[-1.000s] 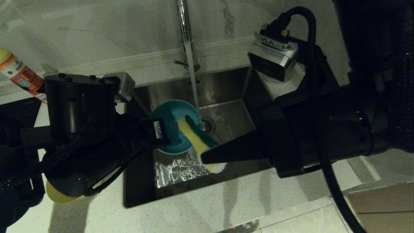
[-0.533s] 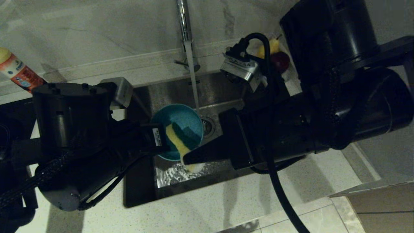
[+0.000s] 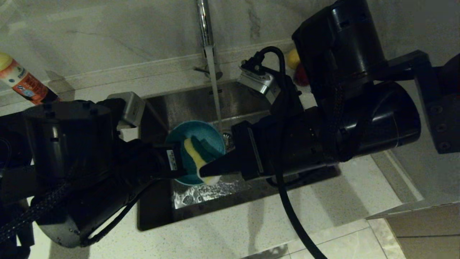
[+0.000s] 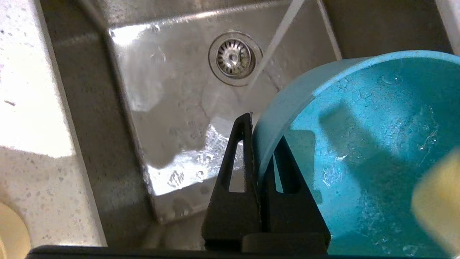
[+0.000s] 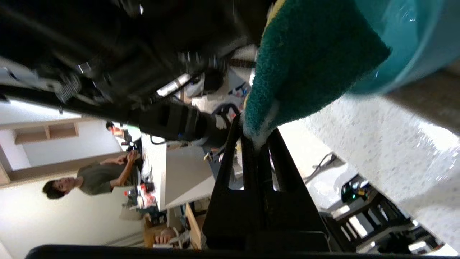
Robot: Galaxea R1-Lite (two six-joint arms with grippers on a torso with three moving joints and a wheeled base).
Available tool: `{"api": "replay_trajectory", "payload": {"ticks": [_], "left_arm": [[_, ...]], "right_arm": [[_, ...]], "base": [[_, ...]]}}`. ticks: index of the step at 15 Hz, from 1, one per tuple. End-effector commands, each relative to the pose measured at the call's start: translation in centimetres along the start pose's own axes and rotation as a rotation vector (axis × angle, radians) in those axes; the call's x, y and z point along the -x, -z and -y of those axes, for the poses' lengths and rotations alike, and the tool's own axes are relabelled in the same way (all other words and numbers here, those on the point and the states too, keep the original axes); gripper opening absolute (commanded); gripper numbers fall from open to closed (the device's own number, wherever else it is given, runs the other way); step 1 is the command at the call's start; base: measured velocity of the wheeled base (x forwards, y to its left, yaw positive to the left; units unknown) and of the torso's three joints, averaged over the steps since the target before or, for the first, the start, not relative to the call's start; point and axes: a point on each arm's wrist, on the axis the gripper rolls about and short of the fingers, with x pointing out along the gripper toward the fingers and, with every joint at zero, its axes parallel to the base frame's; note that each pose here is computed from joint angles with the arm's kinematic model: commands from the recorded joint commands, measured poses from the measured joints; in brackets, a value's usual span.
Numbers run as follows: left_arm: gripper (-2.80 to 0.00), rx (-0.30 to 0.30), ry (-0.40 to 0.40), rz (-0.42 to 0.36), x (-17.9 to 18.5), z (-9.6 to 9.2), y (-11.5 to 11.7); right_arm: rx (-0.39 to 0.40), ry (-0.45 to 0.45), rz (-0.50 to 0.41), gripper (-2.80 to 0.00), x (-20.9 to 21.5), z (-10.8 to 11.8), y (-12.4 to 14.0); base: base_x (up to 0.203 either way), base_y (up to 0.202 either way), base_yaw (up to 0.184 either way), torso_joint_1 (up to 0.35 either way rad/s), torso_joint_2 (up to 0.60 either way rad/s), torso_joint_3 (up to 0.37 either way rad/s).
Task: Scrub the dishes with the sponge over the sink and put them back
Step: Wipe the bowl
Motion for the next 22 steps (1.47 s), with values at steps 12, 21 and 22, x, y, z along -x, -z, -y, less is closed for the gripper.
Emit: {"api": "replay_trajectory", "payload": {"ticks": [12, 21, 22], "left_arm": [[-2.8, 0.005, 0.015, 0.011, 0.6, 0.0, 0.1], [-2.8, 0.007, 0.013, 0.016, 0.4, 0.1, 0.1], [-2.8, 0.007, 0.013, 0.016, 0.4, 0.0, 0.1]], "right_arm": [[-0.017, 0.011, -0.035, -2.8, -2.7, 1.0, -0.3], [-0.025, 0.018, -0.07, -2.8, -2.6, 1.0, 0.7], [-0.025, 0.023, -0.06, -2.8, -2.3, 1.0, 0.6]], "base": [[0.0, 0.0, 0.0, 0.0, 0.0, 0.0], [0.0, 0.0, 0.0, 0.0, 0.0, 0.0], [0.0, 0.0, 0.0, 0.0, 0.0, 0.0]]}}
